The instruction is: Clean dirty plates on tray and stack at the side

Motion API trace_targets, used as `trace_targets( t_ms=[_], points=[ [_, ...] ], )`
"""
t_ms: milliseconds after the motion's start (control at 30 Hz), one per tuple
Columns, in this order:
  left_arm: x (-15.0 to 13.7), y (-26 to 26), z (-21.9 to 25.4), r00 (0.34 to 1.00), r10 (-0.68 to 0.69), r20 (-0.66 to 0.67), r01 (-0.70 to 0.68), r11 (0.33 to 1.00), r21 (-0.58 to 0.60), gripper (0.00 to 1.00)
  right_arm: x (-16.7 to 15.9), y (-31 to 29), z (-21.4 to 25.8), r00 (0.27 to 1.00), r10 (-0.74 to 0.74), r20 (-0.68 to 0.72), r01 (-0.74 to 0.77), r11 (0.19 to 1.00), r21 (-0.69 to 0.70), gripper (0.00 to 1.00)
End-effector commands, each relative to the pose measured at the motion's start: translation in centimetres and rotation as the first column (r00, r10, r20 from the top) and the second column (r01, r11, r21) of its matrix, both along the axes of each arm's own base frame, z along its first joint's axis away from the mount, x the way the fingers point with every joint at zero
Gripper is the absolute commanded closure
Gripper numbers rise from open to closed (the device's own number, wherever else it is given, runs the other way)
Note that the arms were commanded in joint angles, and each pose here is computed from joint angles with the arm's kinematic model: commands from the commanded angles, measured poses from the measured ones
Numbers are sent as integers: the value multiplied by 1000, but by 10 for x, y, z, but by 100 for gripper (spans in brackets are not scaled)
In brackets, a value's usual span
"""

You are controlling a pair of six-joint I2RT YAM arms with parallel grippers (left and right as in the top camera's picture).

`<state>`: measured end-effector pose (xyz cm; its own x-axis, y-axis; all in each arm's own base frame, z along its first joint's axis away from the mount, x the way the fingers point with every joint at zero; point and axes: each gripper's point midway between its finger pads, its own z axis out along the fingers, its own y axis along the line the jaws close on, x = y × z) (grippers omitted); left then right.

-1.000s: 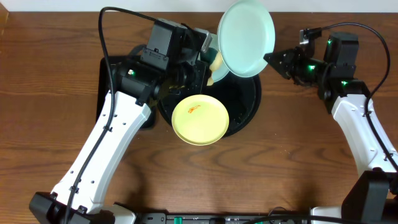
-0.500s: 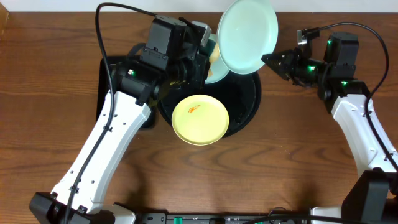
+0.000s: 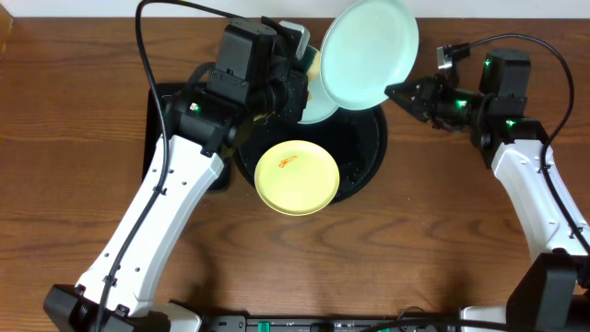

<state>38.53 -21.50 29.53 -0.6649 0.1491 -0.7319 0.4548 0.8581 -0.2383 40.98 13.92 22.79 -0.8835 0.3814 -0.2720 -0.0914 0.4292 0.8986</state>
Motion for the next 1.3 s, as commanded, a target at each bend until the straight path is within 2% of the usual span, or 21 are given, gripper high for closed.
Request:
trace_targets(
  t_ms=[0, 300, 500, 633, 767, 867, 967, 1100, 1167, 1267],
  points=[
    [4, 1, 9, 999, 13, 29, -12, 1000, -13, 92, -8, 12, 11, 995, 81, 57, -82, 997, 7, 99],
    [22, 27, 13, 987, 131, 90, -135, 990, 42, 92, -15, 11, 1, 993, 105, 55, -103, 994, -36, 99],
    [35, 72, 6, 939, 337, 60, -341, 938, 61, 92, 0, -8, -15, 998, 6, 60, 2, 989, -146, 99],
    [30, 96, -7, 911, 412, -11, -410, 908, 83, 92, 7, -25, -15, 998, -57, 40, 62, 989, -136, 99],
    [21, 104, -18, 903, 426, -62, -417, 901, 124, 92, 10, -52, -15, 992, -128, -8, 127, 986, -104, 99],
    [14, 106, -25, 900, 426, -91, -411, 899, 149, 92, 14, -82, -28, 978, -208, -2, 204, 960, -190, 99],
    [7, 108, -31, 896, 427, -120, -405, 898, 174, 92, 13, -129, -61, 932, -361, -24, 322, 857, -402, 99],
    [-2, 111, -38, 890, 429, -154, -397, 895, 204, 92, -2, -196, -91, 831, -556, -1, 407, 610, -680, 99],
    [-5, 112, -40, 888, 430, -164, -394, 894, 213, 92, -5, -217, -94, 791, -611, 31, 432, 523, -735, 99],
    [-9, 113, -43, 884, 431, -179, -389, 893, 226, 92, -9, -239, -94, 749, -659, 65, 454, 440, -775, 99]
  ],
)
